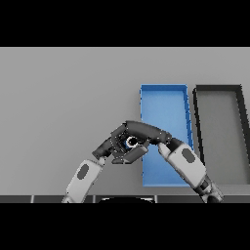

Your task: Pick up the blue pipe and place it into the blue bin.

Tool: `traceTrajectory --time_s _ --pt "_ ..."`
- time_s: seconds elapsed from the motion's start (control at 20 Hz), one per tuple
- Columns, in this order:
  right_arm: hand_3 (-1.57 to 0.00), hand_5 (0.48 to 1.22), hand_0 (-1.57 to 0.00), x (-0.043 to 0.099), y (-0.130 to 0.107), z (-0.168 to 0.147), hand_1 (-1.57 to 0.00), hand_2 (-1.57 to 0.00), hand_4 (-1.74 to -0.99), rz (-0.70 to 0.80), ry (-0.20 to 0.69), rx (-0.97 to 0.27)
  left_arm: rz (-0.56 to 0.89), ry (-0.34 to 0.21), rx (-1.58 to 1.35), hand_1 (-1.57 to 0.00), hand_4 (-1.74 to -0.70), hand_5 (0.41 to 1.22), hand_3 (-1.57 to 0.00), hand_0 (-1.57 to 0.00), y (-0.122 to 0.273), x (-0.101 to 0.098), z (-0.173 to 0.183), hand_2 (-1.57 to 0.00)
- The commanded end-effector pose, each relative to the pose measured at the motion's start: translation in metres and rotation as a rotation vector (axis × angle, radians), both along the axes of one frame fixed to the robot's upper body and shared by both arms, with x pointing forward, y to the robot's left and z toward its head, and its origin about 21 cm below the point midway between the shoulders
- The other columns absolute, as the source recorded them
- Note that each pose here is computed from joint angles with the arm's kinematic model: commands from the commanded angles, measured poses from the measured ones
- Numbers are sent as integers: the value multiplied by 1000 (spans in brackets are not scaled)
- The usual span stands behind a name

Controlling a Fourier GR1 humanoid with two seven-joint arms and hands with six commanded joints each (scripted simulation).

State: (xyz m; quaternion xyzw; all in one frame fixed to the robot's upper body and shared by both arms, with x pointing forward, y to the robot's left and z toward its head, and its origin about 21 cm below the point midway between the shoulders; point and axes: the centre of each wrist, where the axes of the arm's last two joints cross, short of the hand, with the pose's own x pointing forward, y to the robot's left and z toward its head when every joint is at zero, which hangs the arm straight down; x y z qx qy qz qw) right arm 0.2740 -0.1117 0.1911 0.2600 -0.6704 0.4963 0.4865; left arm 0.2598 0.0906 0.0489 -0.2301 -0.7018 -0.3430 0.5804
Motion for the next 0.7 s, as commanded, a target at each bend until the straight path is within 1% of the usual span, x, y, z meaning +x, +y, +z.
traceTrajectory --time_s 0.0,0.05,0.1,0.2,0.25,0.3,0.4,0.45,0.5,0.55,0.6,0.65 --pt "-1021 650 -1215 -3 2 -2 -1215 -1233 -1581 3 7 25 -5 7 -29 -1571 -1677 1221 -1523 -1571 1 0 0 -1571" --pt "-1102 765 -1286 -2 4 -2 -1287 -1300 -1606 2 19 37 -12 7 -68 -1571 -1690 1221 -1532 -1571 0 2 1 -1571" --pt "-1186 856 -1343 -3 3 -4 -1343 -1354 -1628 9 24 35 -22 6 -84 -1571 -1699 1221 -1502 -1571 0 1 0 -1571" --pt "-1304 987 -1425 -3 3 -4 -1425 -1432 -1665 5 10 29 -29 10 -89 -1571 -1713 1221 -1464 -1571 1 1 0 -1571" --pt "-1357 1034 -1454 -7 2 -4 -1454 -1460 -1680 11 -1 39 -33 9 -89 -1571 -1718 1221 -1441 -1571 -1 1 2 -1571" --pt "-1400 1071 -1478 -6 3 -2 -1478 -1482 -1692 14 -17 45 -32 2 -98 -1571 -1722 1221 -1437 -1571 -5 2 2 -1571" --pt "-1462 1125 -1511 -7 7 -5 -1511 -1514 -1710 18 -18 57 -22 -4 -97 -1571 -1728 1221 -1433 -1571 -2 -1 0 -1571" --pt "-1484 1144 -1523 -6 7 -7 -1523 -1526 -1716 10 -8 73 -20 -12 -88 -1571 -1730 1221 -1428 -1571 0 3 0 -1571" --pt "-1501 1160 -1533 -9 6 -8 -1533 -1535 -1721 9 -8 85 -22 -24 -84 -1571 -1731 1221 -1426 -1571 1 2 0 -1571" --pt "-1515 1172 -1540 -5 4 -7 -1540 -1542 -1725 -8 -1 83 -6 -19 -75 -1571 -1731 1221 -1422 -1571 4 1 0 -1571" --pt "-1526 1182 -1547 -6 7 -9 -1547 -1548 -1728 -6 -14 108 2 -32 -76 -1571 -1730 1221 -1424 -1571 4 1 1 -1571" --pt "-1535 1190 -1551 -6 7 -9 -1551 -1552 -1731 -3 -24 123 19 -63 -73 -1571 -1724 1221 -1454 -1571 1 -1 2 -1571"
